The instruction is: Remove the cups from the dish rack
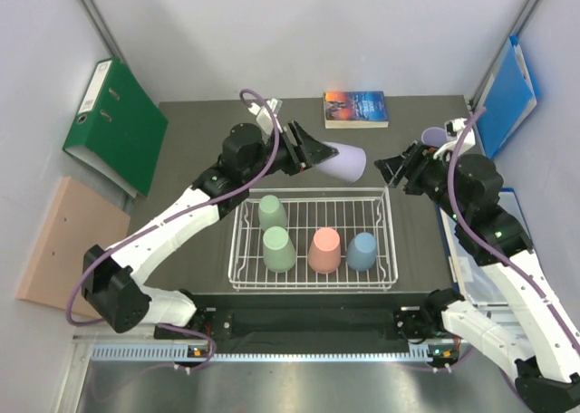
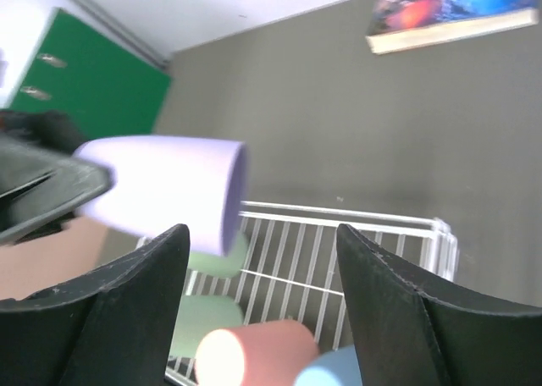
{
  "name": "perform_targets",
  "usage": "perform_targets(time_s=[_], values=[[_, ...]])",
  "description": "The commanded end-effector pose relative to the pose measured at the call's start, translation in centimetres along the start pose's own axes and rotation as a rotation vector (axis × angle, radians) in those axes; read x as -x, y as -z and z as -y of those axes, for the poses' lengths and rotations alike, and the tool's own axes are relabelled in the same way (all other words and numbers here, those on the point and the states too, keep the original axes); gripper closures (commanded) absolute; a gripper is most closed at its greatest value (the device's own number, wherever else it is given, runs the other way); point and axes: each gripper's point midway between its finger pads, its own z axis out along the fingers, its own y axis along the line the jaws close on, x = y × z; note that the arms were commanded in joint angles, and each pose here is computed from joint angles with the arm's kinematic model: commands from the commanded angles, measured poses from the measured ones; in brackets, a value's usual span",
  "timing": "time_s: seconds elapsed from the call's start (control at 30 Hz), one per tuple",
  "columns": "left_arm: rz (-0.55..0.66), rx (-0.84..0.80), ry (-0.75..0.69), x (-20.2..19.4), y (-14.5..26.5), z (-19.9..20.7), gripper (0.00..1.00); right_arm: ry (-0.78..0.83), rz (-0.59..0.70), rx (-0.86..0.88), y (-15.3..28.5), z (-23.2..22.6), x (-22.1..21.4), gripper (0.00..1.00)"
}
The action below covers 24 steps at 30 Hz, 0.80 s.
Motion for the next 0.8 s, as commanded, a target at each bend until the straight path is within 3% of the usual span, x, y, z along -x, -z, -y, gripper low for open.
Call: perform_targets(time_s=[0.0,0.23,0.57,0.63,0.7,0.77], values=[[0.045,-0.367,0.144,2.6,1.5,5.6,1.0,-0.033,0.034,0.22,1.0,-4.4,1.0,0.29],[0.002,-0.446,0.221,2.2,1.1,6.0,1.0,-0.076,-0.004,0.323,0.9,-6.2,0.3,0.25],[-0.073,-0.482,0.257,0.7,-0.1,6.4,1.0,-0.074,-0.055,0.369,-1.0,-7.0,-0.4,0.29],[-0.088,-0.481,0.261,0.3,-0.3,6.3,1.0,-0.073,-0.054,0.378,-1.3,-7.2,-0.4,0.34],[-0.104,-0.478,0.266,-0.1,-0.6,6.1,1.0,-0.072,-0.055,0.384,-1.6,-7.3,-0.4,0.49],[-0.118,-0.467,0.272,-0.4,-0.9,5.6,1.0,-0.072,-0.054,0.381,-1.8,-7.2,-0.4,0.71]])
